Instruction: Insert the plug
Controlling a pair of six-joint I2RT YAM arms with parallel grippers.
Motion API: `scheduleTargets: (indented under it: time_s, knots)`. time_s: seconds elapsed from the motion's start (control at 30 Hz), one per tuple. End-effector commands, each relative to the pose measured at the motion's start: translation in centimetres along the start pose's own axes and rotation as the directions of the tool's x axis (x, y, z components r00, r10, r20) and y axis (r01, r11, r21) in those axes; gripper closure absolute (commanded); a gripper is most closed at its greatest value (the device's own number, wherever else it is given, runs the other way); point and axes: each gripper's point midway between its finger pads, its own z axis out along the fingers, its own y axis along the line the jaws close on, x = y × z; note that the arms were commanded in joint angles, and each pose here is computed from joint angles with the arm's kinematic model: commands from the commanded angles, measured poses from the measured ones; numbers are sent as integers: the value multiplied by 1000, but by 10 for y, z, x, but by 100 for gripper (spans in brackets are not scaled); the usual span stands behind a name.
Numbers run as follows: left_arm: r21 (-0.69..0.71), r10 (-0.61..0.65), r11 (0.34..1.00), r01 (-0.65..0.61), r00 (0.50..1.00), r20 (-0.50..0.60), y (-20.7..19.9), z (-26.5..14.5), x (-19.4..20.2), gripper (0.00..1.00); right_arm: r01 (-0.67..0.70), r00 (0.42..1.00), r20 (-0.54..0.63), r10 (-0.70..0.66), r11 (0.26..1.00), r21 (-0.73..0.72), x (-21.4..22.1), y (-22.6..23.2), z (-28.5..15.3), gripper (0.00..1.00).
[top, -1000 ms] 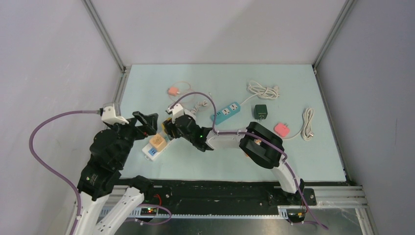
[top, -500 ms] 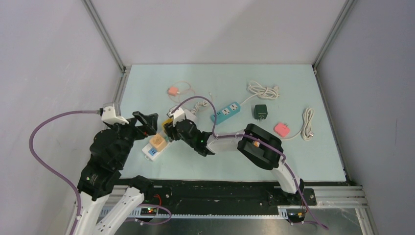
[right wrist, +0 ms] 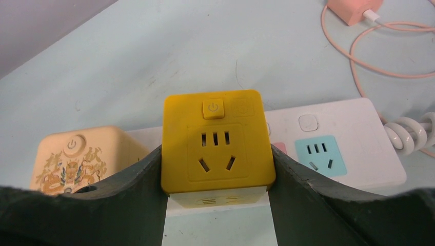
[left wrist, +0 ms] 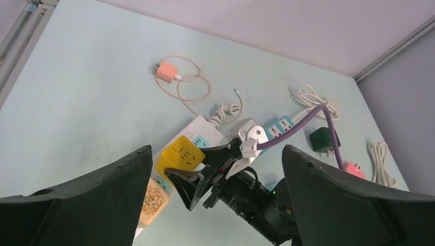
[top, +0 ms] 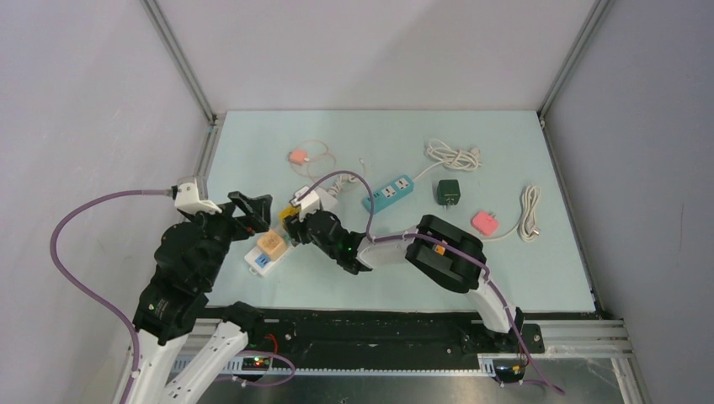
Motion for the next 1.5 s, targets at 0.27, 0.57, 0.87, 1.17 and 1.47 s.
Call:
scheduleTargets:
  time_s: [0.27,0.57,0.87,1.17,1.47]
  knots:
    - [-8,16,1000,-16,1000,3,2,4,2,0,205,900,-378,-218,976,-75,145,-23,-37,100]
    - [-9,13,1000,-13,1000,1,3,4,4,0,205,860,-458,-224,974,-91,167,-29,-42,100]
    - [-10,14,1000,-14,1000,-3,3,5,4,0,195,786,-575,-228,973,-120,193,-27,-50,100]
    - [-8,22,1000,-22,1000,0,3,4,3,0,176,749,-630,-205,978,-110,215,-28,-58,100]
    - [2,22,1000,-22,1000,-3,0,4,2,0,182,744,-639,-192,980,-83,198,-31,-57,93]
